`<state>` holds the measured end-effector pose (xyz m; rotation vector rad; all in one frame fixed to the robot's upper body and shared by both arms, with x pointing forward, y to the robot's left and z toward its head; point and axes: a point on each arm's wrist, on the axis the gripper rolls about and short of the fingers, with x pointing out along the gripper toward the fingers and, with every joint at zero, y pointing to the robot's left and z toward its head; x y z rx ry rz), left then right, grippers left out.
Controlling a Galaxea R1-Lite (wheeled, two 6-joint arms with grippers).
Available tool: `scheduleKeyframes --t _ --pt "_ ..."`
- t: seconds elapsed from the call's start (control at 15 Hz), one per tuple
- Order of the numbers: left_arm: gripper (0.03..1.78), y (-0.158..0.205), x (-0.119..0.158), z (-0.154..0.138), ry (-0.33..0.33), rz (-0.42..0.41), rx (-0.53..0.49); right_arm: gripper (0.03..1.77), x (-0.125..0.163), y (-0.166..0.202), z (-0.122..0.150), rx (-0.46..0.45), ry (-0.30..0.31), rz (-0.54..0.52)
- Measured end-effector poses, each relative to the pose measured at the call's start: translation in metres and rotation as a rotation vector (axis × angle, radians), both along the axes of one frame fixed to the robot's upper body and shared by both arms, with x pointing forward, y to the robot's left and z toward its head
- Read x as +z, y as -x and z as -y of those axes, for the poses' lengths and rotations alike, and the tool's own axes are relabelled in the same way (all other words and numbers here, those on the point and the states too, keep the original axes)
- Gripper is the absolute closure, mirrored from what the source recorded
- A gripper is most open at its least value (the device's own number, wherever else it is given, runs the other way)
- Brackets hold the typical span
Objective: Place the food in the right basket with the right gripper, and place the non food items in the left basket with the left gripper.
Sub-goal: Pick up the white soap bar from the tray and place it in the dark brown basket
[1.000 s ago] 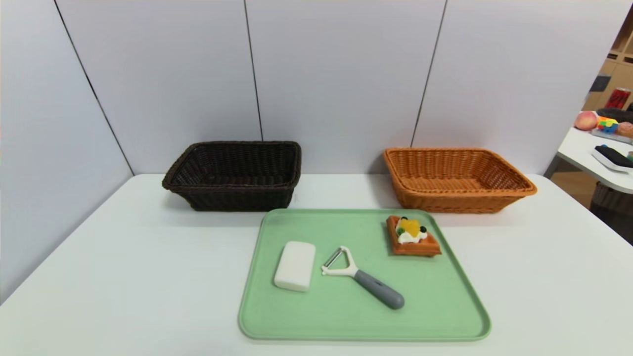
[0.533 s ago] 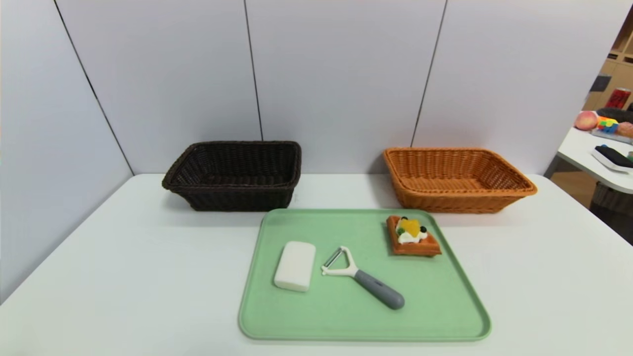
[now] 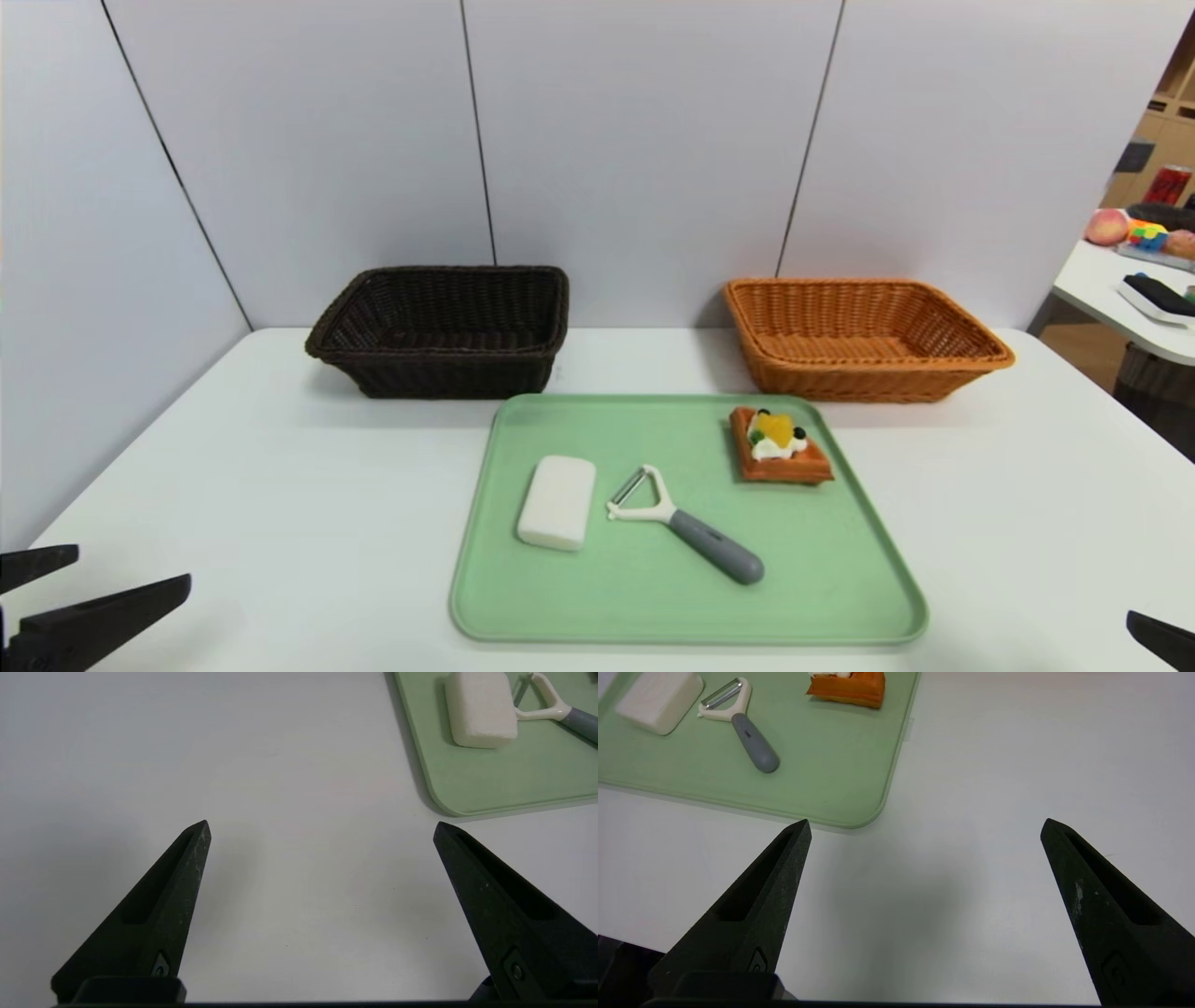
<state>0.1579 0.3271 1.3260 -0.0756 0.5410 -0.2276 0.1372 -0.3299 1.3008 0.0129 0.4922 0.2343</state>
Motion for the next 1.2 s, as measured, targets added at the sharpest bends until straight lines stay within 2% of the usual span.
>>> scheduleKeyframes --t 0.27,0.73,1.0,1.2 --pt "0.12 -0.041 0.009 0.004 0.045 -0.089 -0.091 0.10 0.008 -0.022 -0.004 0.054 -0.012 -0.059" --pt "0.12 -0.080 0.013 0.034 0.024 -0.170 -0.267 0.10 0.008 -0.068 -0.011 0.097 -0.012 -0.193" --pt "0.12 -0.098 0.011 0.047 0.008 -0.209 -0.304 0.10 0.005 -0.080 -0.016 0.123 -0.007 -0.234" --pt "0.12 -0.119 0.010 0.061 0.005 -0.251 -0.277 0.10 0.003 -0.085 -0.021 0.154 -0.001 -0.257"
